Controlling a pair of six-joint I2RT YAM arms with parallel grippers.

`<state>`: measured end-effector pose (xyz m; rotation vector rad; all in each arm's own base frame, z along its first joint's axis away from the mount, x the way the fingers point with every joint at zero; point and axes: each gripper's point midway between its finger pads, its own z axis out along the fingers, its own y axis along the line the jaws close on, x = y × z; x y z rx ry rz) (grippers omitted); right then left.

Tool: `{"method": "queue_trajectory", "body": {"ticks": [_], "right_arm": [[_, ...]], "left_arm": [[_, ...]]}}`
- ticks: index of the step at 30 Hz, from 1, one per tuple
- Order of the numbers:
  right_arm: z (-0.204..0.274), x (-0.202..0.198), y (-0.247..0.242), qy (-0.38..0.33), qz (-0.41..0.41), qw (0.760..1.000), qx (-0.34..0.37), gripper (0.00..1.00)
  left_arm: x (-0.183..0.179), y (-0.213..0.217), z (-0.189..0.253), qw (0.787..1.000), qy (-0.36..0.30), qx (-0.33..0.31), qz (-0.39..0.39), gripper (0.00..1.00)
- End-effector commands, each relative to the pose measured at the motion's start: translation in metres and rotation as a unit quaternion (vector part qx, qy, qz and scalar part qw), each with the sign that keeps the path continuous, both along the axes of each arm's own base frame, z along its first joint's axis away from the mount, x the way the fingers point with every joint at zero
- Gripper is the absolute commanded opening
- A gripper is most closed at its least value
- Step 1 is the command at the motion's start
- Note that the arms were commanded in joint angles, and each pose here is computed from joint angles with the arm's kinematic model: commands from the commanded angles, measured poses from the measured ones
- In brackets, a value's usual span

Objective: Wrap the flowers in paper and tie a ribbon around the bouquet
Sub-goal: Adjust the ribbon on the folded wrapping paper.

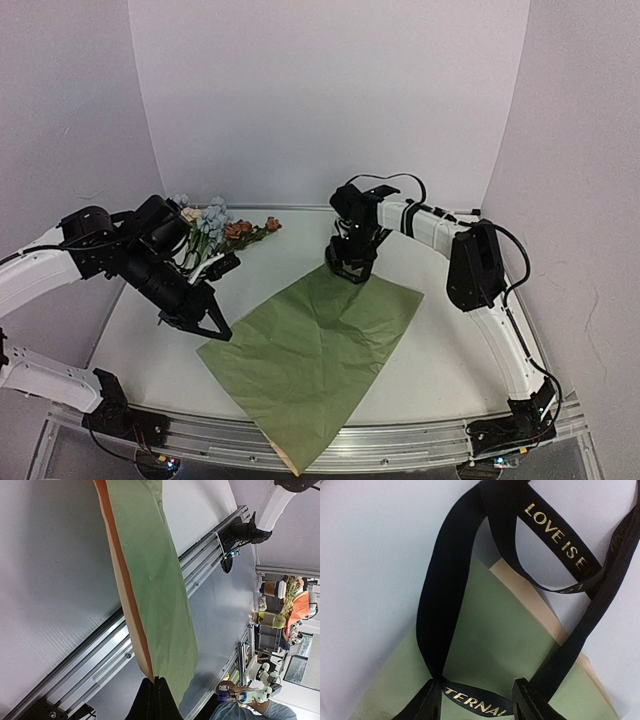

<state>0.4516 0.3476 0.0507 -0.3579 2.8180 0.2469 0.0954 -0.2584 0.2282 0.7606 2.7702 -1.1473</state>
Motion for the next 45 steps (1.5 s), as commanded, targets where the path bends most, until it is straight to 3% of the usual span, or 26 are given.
{"method": "queue_trajectory", "body": {"ticks": [1,5,8,11,19,29,36,45], "right_arm": [[-0.004,0.008,-0.012,0.017,-0.038,0.999,-0.001,0.47],[-0.017,0.017,-0.017,0.073,-0.092,0.991,0.061,0.35],[-0.033,0.019,-0.022,0.123,-0.142,0.978,0.095,0.16],[-0.035,0.015,-0.033,0.129,-0.158,0.976,0.083,0.0],[0.003,0.015,-0.089,0.057,-0.171,0.984,0.013,0.0],[0.026,0.023,-0.218,0.039,-0.267,0.962,-0.039,0.0],[0.024,-0.014,-0.314,0.044,-0.338,0.931,-0.128,0.0],[0.057,-0.073,-0.398,0.005,-0.403,0.884,-0.238,0.0]], "left_arm": [[0.008,-0.006,0.027,0.999,-0.034,-0.022,0.001,0.0],[0.011,-0.007,0.028,0.999,-0.041,-0.022,0.002,0.0],[0.012,-0.008,0.027,0.999,-0.042,-0.021,0.003,0.0],[0.013,-0.007,0.025,0.999,-0.042,-0.017,0.007,0.0],[0.036,0.012,0.004,0.993,-0.059,0.055,0.087,0.0],[0.065,0.053,-0.041,0.97,-0.029,0.129,0.206,0.0],[0.09,0.074,-0.065,0.951,-0.004,0.146,0.274,0.0],[0.127,0.087,-0.077,0.937,0.032,0.093,0.335,0.0]]}}
